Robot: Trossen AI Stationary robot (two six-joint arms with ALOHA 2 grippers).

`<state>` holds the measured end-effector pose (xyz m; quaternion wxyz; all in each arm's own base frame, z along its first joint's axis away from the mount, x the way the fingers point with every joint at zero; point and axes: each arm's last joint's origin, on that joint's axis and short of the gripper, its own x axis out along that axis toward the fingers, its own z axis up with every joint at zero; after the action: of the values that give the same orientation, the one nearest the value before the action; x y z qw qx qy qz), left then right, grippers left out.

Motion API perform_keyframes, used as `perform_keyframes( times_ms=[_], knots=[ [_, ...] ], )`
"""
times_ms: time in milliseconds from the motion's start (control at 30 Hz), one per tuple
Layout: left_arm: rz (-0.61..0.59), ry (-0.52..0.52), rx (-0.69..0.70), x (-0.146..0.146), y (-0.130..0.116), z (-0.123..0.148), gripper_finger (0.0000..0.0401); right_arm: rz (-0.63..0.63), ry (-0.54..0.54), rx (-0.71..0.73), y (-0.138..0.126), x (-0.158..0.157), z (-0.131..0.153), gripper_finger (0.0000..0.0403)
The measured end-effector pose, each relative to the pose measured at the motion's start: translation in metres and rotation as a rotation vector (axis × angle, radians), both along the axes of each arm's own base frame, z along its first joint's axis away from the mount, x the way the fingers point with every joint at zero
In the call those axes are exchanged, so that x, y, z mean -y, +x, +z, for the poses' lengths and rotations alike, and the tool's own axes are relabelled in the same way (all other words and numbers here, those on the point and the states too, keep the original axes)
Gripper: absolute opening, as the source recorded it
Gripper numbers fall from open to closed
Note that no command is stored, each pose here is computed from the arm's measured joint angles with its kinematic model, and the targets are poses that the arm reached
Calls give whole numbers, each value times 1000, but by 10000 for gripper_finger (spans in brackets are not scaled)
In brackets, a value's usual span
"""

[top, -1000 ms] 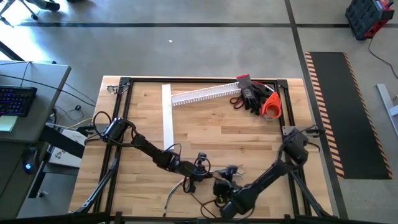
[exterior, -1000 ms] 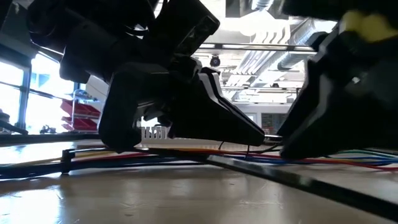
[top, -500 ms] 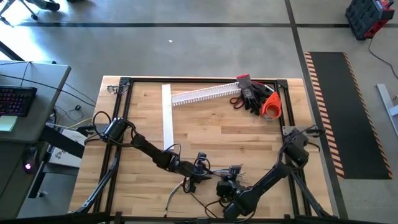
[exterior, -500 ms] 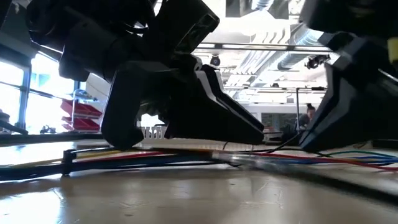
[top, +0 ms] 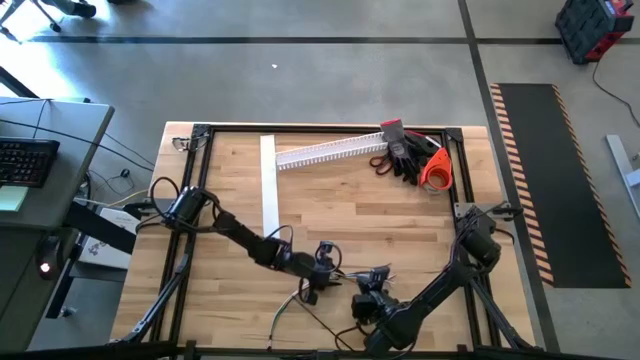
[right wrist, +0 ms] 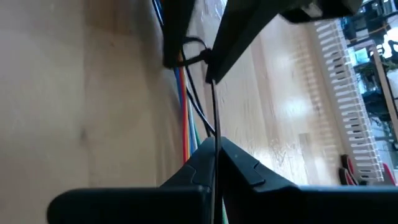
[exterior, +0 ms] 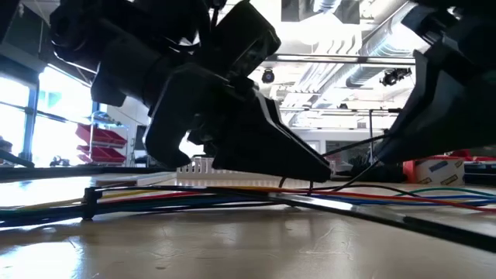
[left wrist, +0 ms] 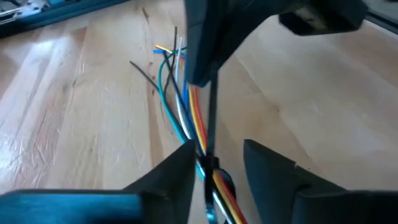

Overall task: Ziptie cables
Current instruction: Wrap the cable wires with the black zip tie

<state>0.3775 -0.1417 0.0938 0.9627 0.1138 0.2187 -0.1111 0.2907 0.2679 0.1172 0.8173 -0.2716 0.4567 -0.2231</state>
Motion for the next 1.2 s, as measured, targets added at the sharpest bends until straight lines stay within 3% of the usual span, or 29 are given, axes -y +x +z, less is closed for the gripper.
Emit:
perform_keyframes(
  times_ms=[333,500,600,667,900,1033,1200],
  knots=[
    [-27,-5,-4,4,-2,0,15,-7,21,26,-8,-7,0,0],
    [-2,5,20,4,-1,2,7,-61,-32,15,-29,-8,5,0],
    [56,21,37,2,0,3,6,-117,-136,38,-53,-1,26,0],
    [108,29,76,0,2,4,6,-126,-139,109,-71,8,44,0],
    [249,42,124,-10,23,-3,5,-142,180,282,-124,70,65,0],
    [345,52,130,-18,28,-1,5,-265,331,238,-140,108,72,0],
    [359,62,101,-26,30,-4,4,-396,397,130,-148,142,90,7]
  ],
)
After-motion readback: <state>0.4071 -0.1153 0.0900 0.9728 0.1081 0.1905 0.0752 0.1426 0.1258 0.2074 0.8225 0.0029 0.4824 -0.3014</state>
